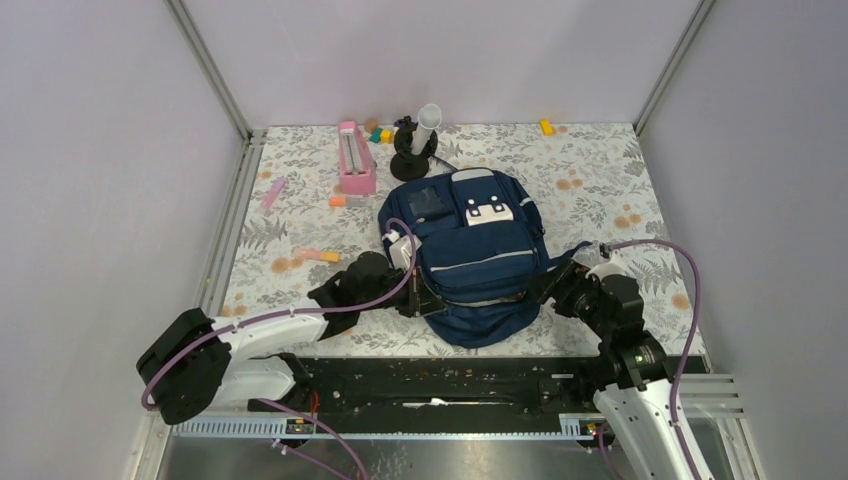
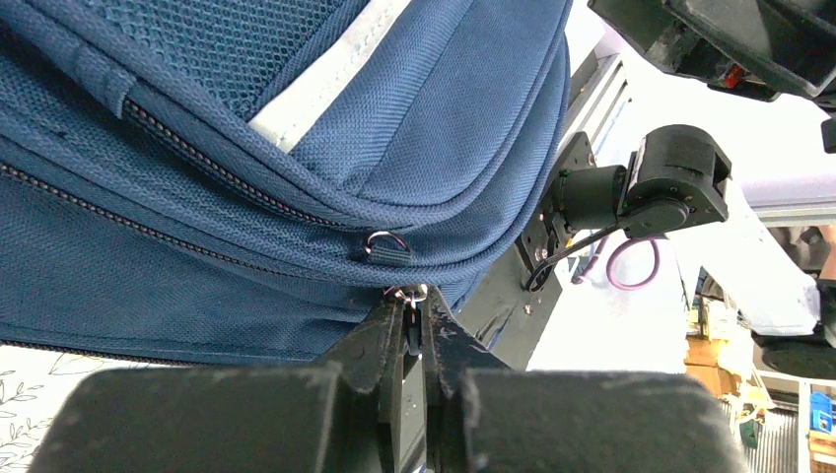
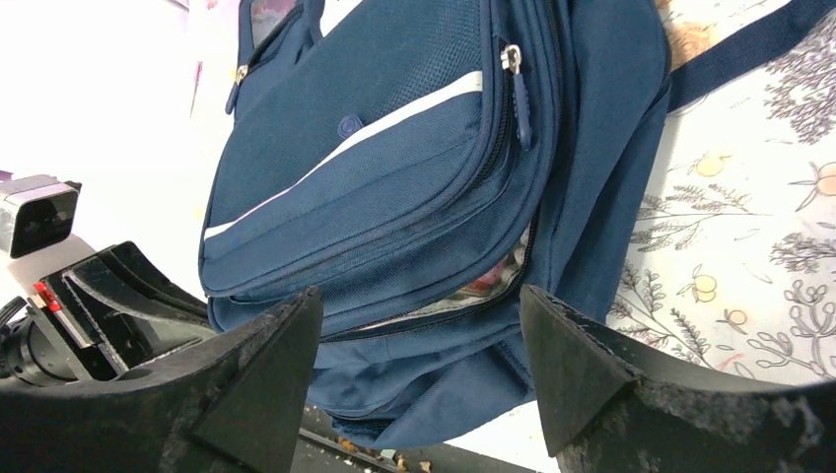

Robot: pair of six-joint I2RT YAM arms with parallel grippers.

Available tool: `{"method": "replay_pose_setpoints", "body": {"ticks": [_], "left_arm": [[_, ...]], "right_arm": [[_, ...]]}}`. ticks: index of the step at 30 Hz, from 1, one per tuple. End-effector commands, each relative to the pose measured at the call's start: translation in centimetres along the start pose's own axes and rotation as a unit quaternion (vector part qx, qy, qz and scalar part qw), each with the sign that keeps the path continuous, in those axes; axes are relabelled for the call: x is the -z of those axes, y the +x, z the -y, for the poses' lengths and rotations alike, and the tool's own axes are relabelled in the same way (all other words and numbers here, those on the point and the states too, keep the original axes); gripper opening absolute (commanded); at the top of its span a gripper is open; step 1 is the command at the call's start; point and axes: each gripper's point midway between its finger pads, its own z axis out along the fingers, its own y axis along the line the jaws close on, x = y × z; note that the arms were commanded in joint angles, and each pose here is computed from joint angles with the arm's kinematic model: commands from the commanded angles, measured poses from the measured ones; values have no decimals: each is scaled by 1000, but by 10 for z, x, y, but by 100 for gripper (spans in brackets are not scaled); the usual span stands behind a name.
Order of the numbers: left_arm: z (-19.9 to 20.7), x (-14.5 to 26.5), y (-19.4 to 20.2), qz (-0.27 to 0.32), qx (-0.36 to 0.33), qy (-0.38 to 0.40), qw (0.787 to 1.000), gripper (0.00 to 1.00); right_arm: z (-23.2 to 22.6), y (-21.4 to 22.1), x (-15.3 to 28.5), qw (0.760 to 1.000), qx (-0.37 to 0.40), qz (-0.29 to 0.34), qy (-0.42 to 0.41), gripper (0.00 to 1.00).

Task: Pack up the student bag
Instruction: Zip the student bag at the center of the board.

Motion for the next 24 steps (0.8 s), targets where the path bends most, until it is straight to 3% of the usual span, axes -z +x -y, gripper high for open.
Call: {"method": "replay_pose_setpoints", "body": {"ticks": [1, 8, 16, 17, 21, 24], "left_arm": [[7, -1, -12, 21, -22, 22, 999, 0], [-9, -5, -1, 10, -16, -1, 1000, 0], [-22, -8, 7, -2, -20, -18, 1000, 0], [-24, -8, 9, -4, -22, -22, 1000, 0], [-25, -9, 9, -5, -15, -25, 1000, 0], [-15, -12, 2, 13, -17, -27, 999, 1]], "right_arm": [[-10, 7, -11, 999, -20, -30, -21, 80], [1, 10, -35, 999, -27, -39, -2, 80], [4, 30, -68, 995, -48, -79, -28, 69], [2, 30, -69, 995, -49, -80, -31, 63], [-17, 15, -67, 995, -55, -61, -59, 4], [-36, -1, -63, 995, -54, -31, -75, 0]]}}
